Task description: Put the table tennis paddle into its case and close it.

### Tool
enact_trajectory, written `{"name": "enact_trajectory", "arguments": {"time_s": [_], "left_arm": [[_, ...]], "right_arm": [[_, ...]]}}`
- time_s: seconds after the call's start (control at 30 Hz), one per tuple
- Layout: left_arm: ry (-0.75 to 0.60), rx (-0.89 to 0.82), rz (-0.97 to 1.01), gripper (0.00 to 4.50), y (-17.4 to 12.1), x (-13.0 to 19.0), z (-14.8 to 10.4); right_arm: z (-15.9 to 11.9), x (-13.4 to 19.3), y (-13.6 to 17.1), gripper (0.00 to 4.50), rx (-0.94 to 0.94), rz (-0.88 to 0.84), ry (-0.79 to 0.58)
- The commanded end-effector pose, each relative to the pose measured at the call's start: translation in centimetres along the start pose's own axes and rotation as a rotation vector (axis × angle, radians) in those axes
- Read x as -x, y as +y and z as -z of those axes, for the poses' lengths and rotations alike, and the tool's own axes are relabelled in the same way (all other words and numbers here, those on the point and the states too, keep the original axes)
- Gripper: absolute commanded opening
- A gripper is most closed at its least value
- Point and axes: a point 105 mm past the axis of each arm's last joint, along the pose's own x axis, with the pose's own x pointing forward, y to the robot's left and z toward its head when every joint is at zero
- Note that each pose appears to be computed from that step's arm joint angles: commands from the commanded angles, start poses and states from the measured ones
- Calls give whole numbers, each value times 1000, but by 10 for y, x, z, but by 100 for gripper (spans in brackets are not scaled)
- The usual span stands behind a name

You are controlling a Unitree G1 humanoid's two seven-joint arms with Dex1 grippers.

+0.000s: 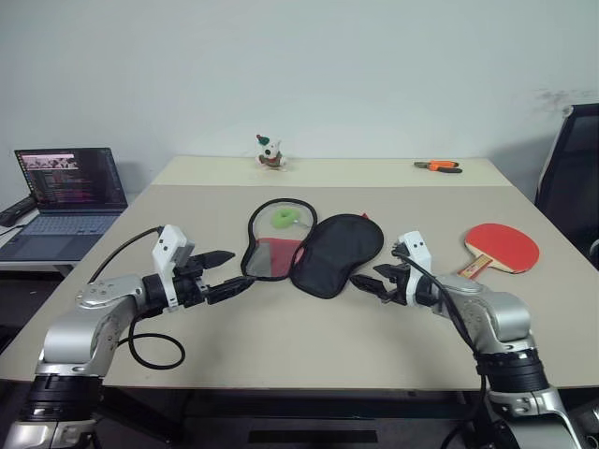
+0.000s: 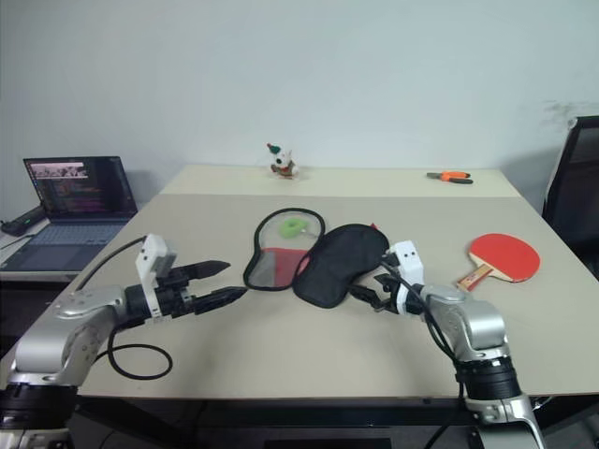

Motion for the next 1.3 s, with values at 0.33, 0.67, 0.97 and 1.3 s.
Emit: {"name": "enact_trajectory", "arguments": {"time_s": [0.33, 0.67, 0.97, 1.3], "left_arm": [[44, -124, -5, 450, 4, 9, -14], [23, -139, -12, 450, 2, 12, -28], [-19, -161, 3, 450, -4, 2, -40], [-29, -176, 43, 450, -14, -5, -44]], "right_arm": [[-7, -53, 12, 447, -96, 83, -51], [-4, -65, 49, 251, -123, -42, -37], [8, -53, 36, 5, -134, -49, 49], [11, -6, -25, 5, -62, -7, 193]]}}
